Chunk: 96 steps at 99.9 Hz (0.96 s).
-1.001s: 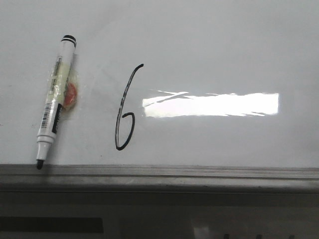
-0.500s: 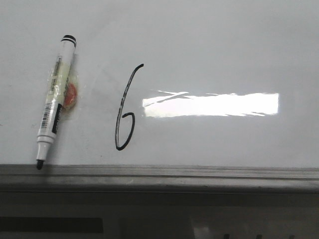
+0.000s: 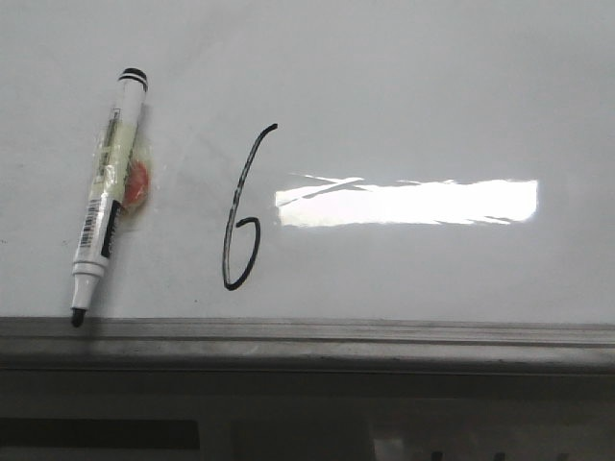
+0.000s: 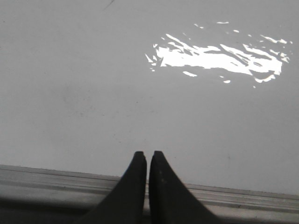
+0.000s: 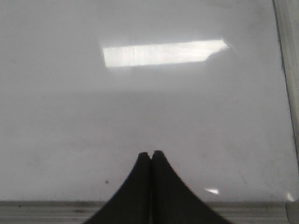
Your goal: Write number 6 on whiteboard
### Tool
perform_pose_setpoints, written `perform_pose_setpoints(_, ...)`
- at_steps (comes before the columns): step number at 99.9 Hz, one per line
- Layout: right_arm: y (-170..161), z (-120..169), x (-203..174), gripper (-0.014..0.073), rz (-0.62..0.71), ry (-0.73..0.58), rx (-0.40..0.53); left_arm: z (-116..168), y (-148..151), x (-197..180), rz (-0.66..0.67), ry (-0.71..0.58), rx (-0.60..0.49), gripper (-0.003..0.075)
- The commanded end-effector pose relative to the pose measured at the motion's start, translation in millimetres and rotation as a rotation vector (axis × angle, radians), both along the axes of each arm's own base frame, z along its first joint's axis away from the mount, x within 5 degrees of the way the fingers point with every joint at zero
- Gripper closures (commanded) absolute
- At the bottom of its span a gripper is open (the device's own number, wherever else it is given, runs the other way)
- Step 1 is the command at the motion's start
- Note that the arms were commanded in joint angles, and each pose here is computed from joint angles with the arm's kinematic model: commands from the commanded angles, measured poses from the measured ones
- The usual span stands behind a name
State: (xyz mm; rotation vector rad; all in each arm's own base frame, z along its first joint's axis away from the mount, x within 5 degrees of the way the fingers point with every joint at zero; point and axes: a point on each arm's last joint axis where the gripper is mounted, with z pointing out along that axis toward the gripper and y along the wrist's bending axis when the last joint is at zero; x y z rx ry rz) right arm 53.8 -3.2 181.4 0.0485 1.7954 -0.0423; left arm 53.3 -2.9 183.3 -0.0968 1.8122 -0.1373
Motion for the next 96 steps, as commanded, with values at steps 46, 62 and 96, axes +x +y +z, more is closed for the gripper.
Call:
perform_pose_setpoints(46, -0.8, -2.9, -0.5, 0.0659, -0.004, -0.007, -0.032, -2.6, 0.3, -0.2, 0.007, -0.048, -0.012, 0.0741)
perform_pose_setpoints(62, -0.8, -2.9, -0.5, 0.0659, -0.004, -0.007, -0.032, -2.6, 0.3, -0.2, 0.007, -0.048, -0.012, 0.0741)
perform_pose_setpoints(96, -0.8, -2.9, -0.5, 0.0659, -0.004, -0.007, -0.032, -2.6, 0.3, -0.2, 0.007, -0.048, -0.012, 0.0741)
